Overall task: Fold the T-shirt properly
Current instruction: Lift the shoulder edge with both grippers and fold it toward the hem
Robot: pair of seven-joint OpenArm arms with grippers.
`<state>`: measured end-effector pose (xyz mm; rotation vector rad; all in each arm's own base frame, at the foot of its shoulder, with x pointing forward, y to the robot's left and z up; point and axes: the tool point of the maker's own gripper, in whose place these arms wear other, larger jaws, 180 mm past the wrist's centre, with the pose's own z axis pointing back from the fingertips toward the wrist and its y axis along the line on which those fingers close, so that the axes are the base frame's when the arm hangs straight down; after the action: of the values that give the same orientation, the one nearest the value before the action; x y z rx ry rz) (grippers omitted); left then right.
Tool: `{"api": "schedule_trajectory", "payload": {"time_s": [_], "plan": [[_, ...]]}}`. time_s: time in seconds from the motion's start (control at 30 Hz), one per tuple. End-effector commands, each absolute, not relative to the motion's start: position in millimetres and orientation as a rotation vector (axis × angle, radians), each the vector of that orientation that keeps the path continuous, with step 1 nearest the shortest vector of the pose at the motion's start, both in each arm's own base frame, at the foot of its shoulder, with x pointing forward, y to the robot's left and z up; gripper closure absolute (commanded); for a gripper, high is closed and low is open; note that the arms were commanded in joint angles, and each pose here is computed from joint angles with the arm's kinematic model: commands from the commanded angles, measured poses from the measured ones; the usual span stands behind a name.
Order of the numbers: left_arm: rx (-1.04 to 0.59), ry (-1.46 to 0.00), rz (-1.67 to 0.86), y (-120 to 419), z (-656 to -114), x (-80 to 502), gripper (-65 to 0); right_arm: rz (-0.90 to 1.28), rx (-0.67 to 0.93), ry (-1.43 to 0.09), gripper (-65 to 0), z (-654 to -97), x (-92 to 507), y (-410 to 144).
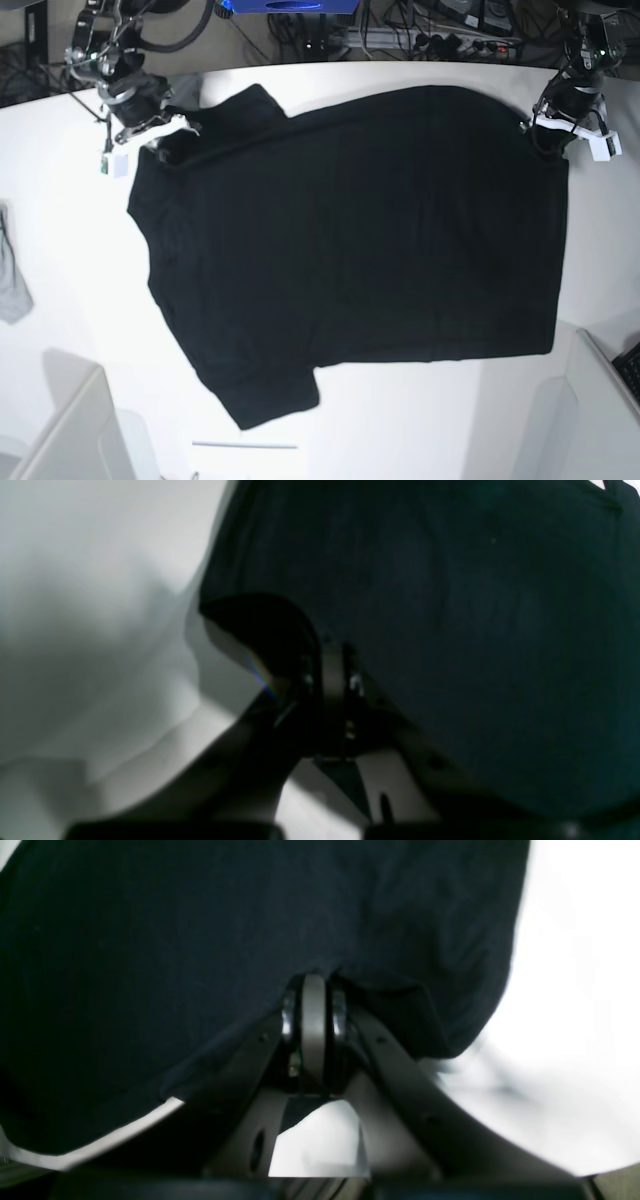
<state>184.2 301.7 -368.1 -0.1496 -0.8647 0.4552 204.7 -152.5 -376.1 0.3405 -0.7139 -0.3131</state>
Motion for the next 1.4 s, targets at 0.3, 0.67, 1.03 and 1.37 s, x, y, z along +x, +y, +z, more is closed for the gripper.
{"api": "schedule_trajectory", "payload": {"time_s": [0.3,0.67,1.03,1.37], "plan": [[-0.107,-0.936,0.538,323,-356,208,0.0,-0.28,0.376,-0.805,0.0,-346,255,-151],[-0.11,-0.938,0.582,331,-364,221,0.0,-0.293,0.423,-0.784,0.0,-355,289,-146],[-0.115,-0.972,0.596,337,-358,236,0.0,-0.299,0.436,-0.783,0.0,-359,320,-152],[-0.027,-1.006,0.536,345,-349,251,0.0,-0.317,0.453,-0.759,0.0,-368,340,-153]]}}
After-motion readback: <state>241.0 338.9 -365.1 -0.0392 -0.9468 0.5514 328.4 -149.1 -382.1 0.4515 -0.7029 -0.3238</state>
